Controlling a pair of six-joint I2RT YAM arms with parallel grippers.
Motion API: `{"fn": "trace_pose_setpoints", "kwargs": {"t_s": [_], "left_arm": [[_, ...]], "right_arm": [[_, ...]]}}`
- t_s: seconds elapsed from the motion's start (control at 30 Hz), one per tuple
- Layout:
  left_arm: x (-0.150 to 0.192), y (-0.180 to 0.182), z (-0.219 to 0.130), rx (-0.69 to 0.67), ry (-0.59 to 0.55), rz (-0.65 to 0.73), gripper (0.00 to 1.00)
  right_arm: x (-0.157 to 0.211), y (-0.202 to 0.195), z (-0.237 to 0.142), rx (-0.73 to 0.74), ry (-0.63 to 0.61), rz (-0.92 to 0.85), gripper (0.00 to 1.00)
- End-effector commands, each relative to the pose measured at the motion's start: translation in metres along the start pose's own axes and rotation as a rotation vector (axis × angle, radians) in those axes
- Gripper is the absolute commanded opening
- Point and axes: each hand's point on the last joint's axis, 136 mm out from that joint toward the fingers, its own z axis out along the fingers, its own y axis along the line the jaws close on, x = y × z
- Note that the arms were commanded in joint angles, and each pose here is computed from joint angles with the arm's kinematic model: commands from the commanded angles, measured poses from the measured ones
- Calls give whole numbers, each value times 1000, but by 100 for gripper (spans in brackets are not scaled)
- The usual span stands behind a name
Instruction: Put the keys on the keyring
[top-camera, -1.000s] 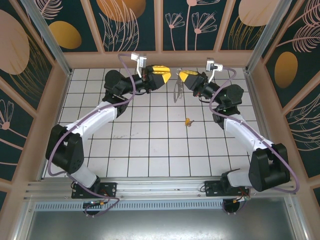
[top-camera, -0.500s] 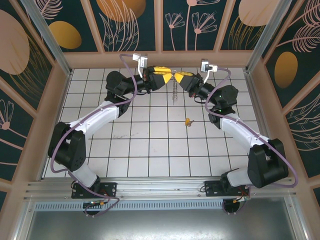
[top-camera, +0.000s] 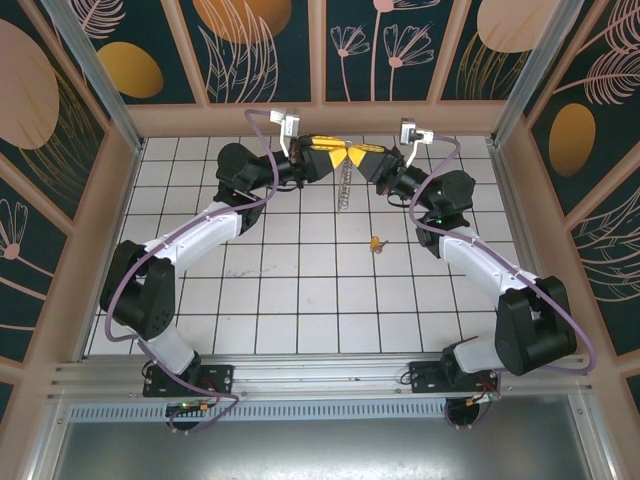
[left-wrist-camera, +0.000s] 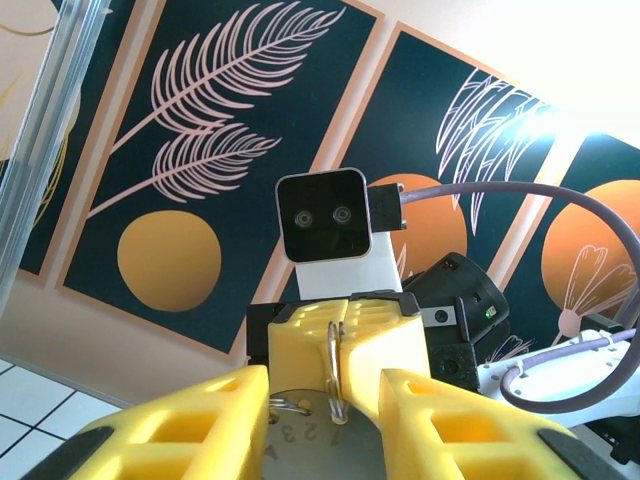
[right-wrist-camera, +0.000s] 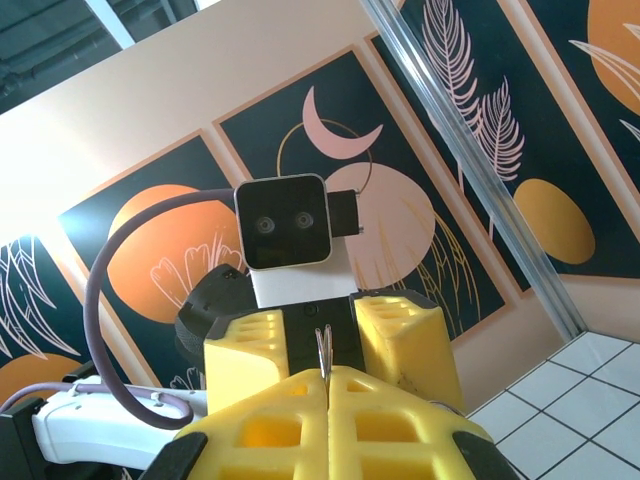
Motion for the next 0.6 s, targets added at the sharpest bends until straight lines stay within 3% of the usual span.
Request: {"fn": "trace_pose_setpoints", "kwargs": {"t_s": [0.0, 0.43, 0.5, 0.57], "left_arm": [[-11, -14, 5, 49, -16, 46, 32], [-10, -14, 8, 59, -16, 46, 15], [-8, -14, 8, 59, -13, 44, 14], [-6, -14, 7, 59, -8, 42, 21]], "right_arm": [[-14, 21, 5, -65, -38, -57, 0], [-12, 19, 5, -55, -32, -60, 0], [-12, 18, 5, -46, -33, -63, 0], [-13, 18, 5, -45, -35, -67, 0]]}}
